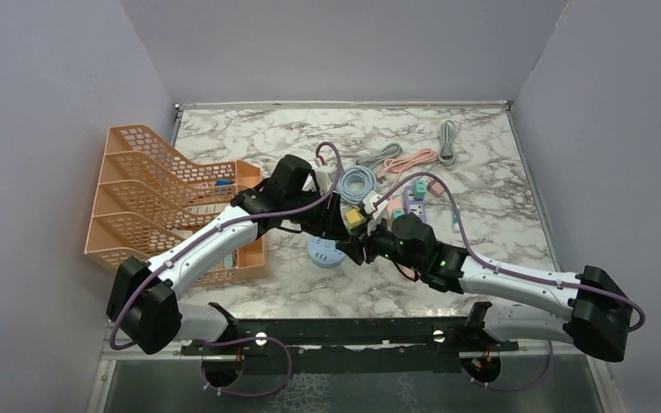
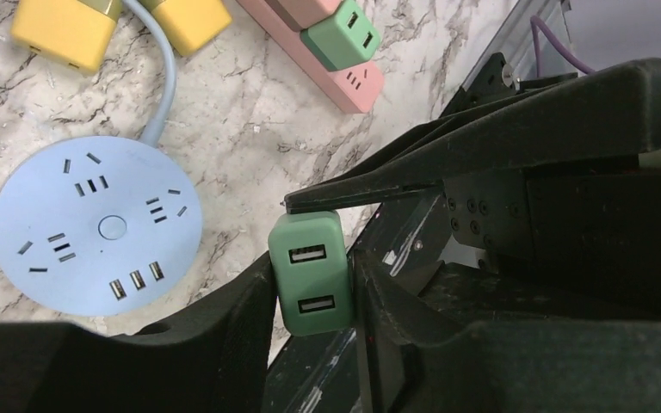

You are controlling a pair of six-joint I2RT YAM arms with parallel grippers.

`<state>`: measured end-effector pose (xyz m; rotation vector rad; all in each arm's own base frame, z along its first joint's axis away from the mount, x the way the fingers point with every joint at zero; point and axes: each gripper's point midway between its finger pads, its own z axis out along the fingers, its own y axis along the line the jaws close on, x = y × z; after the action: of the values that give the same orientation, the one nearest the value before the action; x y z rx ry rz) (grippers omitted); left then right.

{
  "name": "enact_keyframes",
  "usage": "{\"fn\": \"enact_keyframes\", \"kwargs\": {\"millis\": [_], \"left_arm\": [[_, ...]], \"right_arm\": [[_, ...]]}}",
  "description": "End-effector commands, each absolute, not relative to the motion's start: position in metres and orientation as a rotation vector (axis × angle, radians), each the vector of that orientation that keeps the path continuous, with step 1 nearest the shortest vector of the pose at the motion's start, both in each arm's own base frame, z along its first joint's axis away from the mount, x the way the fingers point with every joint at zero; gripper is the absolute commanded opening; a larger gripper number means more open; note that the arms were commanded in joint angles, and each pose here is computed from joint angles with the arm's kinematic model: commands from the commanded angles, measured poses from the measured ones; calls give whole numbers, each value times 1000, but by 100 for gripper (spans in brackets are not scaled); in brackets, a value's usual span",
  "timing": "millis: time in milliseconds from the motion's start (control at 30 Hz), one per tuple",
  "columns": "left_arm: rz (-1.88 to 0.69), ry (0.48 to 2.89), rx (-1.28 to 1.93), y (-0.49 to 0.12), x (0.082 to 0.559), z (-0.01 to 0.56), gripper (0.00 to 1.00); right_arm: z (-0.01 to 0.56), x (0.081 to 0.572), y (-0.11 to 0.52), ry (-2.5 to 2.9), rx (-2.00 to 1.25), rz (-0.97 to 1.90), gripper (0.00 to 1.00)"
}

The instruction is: Insert the plug

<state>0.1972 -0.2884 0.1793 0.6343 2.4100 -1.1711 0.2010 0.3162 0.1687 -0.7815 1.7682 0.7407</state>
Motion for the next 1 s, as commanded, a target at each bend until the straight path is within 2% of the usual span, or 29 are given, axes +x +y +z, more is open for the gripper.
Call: {"fn": "enact_keyframes", "kwargs": {"millis": [0, 233, 300, 400, 467, 733, 967], "left_arm": [[-1213, 2330, 729, -288, 189, 193, 32], [-1148, 2268, 785, -284, 195, 196, 4], [-1118, 2260, 788, -281, 198, 195, 0], [-1038, 2249, 784, -275, 205, 190, 0], [-969, 2235, 777, -269, 211, 188, 0], [-668, 2184, 656, -234, 240, 167, 0], [-632, 2023, 624, -220, 239, 167, 0]], "right_arm": [[188, 205, 323, 1765, -698, 786, 23], [191, 203, 320, 1835, -632, 799, 32], [193, 203, 317, 1835, -609, 805, 43], [192, 201, 312, 1862, -575, 806, 55], [189, 197, 308, 1897, -560, 812, 57], [180, 179, 292, 2000, -468, 876, 58], [177, 188, 269, 2140, -95, 824, 55]]}}
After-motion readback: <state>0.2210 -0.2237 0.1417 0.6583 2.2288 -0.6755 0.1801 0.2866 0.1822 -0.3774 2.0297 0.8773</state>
